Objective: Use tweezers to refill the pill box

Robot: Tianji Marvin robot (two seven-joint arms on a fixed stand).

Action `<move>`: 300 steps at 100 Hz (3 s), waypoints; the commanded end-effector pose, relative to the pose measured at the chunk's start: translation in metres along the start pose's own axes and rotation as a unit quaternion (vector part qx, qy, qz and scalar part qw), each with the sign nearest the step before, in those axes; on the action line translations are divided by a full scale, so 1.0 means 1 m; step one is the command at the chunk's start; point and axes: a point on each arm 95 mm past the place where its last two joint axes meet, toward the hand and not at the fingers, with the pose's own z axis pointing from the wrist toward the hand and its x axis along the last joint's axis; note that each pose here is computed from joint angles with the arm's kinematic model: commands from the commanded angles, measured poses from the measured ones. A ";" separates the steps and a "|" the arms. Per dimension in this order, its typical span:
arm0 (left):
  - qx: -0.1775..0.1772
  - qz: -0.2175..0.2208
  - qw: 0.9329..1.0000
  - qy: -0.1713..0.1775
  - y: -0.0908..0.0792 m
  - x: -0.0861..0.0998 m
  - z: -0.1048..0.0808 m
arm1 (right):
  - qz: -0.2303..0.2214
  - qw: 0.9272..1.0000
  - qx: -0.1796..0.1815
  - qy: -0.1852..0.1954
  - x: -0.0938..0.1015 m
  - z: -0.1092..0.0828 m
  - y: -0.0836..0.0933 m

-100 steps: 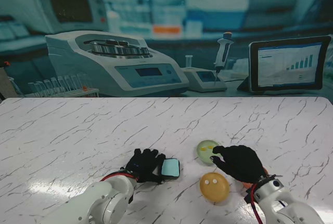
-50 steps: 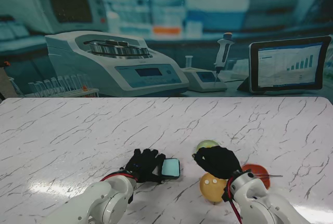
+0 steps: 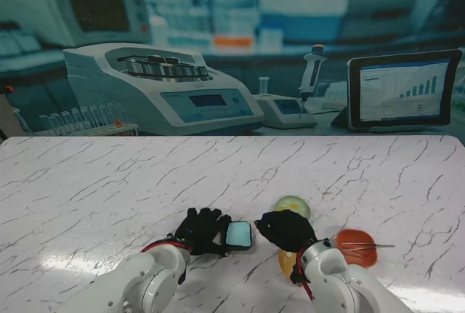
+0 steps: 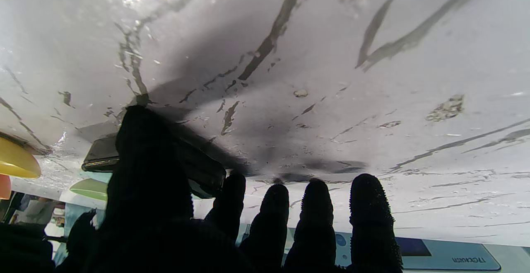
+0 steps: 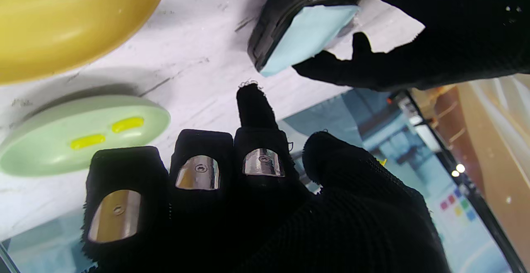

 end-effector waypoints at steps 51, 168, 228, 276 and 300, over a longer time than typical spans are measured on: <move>-0.023 -0.007 1.000 0.018 0.013 0.004 0.000 | 0.038 0.999 0.023 -0.027 0.001 0.019 -0.024; -0.028 -0.012 0.999 0.019 0.015 0.002 0.001 | 0.027 0.999 0.026 -0.024 0.013 0.028 -0.023; -0.031 -0.012 0.999 0.021 0.015 0.002 0.001 | 0.004 1.000 0.023 -0.015 0.026 0.030 -0.012; -0.036 -0.013 0.999 0.023 0.016 0.002 0.001 | -0.004 1.000 0.009 -0.002 0.037 0.031 -0.005; -0.039 -0.015 0.999 0.023 0.016 0.002 0.001 | 0.001 1.000 -0.003 0.007 0.047 0.032 -0.005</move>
